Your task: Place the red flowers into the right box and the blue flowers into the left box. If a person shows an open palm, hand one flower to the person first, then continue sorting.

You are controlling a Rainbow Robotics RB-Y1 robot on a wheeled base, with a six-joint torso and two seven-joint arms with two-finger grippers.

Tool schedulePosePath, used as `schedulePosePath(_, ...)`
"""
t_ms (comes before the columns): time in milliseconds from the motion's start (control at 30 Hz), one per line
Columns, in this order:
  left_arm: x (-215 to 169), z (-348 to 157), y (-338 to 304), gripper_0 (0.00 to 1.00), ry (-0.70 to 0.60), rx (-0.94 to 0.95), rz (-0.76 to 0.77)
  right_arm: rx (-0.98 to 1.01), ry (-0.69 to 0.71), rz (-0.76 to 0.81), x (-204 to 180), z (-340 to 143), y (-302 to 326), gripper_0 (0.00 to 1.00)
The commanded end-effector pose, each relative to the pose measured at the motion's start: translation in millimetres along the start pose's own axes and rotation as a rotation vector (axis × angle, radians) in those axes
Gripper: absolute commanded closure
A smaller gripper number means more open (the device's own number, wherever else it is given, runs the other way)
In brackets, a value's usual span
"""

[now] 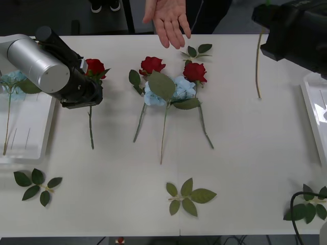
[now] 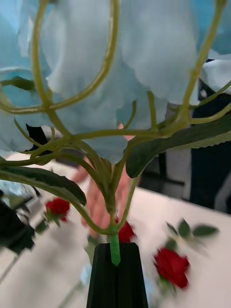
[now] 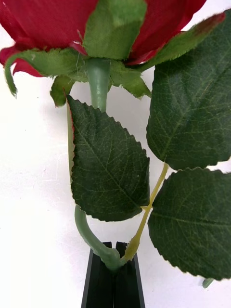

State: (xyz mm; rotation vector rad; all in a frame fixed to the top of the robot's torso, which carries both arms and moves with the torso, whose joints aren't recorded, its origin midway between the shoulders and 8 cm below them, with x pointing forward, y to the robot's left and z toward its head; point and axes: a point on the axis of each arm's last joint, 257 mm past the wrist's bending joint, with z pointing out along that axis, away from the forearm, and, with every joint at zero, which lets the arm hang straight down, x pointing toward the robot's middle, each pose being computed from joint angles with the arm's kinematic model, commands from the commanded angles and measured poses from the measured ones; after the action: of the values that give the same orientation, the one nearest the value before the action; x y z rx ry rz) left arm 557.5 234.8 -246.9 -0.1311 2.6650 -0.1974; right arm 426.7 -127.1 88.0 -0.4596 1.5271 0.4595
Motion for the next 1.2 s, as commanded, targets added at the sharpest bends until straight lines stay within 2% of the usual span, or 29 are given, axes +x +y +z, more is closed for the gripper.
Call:
schedulePosePath(33,-9.2,-6.6,6.1,1.0,-0.018,0.0,-0.012,-0.025,-0.108,-0.004,-15.6,13.4,14.3,1.0)
schedulePosePath(267,-8.3,-6.1,6.4,1.0,-0.016,0.0,-0.012,0.028,-0.201,-0.023,-12.3,55.1,0.8,1.0)
schedulePosePath(567,-6.9,-6.1,5.5,1.0,-0.01,0.003,-0.017,0.09,-0.245,-0.05,-1.8,104.7,-28.2,1.0)
schedulePosePath(1200,-6.4,-6.1,5.1,1.0,-0.009,0.005,-0.015,0.095,-0.244,-0.039,-3.5,113.4,-33.0,1.0)
